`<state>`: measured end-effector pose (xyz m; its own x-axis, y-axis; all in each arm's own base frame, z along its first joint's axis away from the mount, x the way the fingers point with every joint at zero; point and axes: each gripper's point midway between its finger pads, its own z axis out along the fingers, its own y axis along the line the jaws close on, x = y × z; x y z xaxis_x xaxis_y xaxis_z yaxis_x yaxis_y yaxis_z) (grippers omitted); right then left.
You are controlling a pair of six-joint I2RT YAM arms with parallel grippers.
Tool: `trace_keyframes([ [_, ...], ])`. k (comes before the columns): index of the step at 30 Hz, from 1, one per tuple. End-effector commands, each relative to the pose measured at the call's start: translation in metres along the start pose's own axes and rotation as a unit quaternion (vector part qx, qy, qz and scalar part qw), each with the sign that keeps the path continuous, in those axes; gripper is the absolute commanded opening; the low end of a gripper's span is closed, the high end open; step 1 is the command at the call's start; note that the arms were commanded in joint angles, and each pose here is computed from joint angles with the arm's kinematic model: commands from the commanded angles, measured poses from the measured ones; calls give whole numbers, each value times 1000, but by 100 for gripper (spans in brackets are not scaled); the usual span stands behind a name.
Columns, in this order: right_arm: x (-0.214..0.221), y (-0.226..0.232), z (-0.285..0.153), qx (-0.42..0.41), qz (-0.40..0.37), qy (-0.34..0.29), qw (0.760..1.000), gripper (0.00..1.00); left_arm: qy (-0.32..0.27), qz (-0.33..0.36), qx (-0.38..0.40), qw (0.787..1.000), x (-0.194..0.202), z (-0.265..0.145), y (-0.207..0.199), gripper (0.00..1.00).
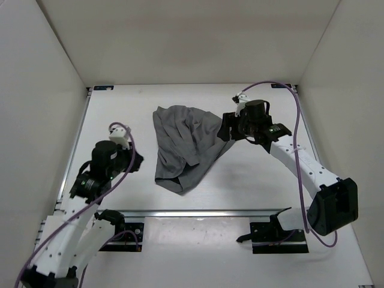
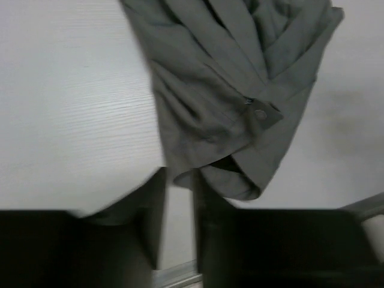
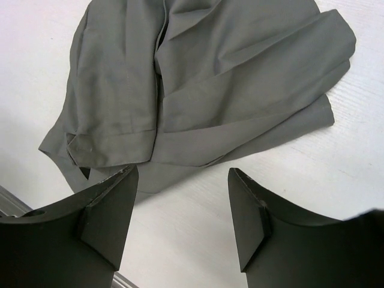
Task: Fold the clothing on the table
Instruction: Flatten the skirt out
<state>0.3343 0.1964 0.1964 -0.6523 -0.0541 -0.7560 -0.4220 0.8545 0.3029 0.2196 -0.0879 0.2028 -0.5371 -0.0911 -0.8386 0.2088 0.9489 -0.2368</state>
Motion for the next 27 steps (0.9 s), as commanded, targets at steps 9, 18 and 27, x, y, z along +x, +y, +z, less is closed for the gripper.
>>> trace_keyframes([
  [9, -4, 6, -16, -46, 24, -54, 997, 59, 92, -203, 115, 968, -2, 80, -91, 65],
  [18, 1, 12, -18, -77, 32, -62, 995, 59, 178, -253, 113, 944, 25, 127, -121, 63],
  [27, -5, 12, -28, -84, 23, -82, 993, 60, 225, -252, 106, 935, 48, 159, -147, 69],
])
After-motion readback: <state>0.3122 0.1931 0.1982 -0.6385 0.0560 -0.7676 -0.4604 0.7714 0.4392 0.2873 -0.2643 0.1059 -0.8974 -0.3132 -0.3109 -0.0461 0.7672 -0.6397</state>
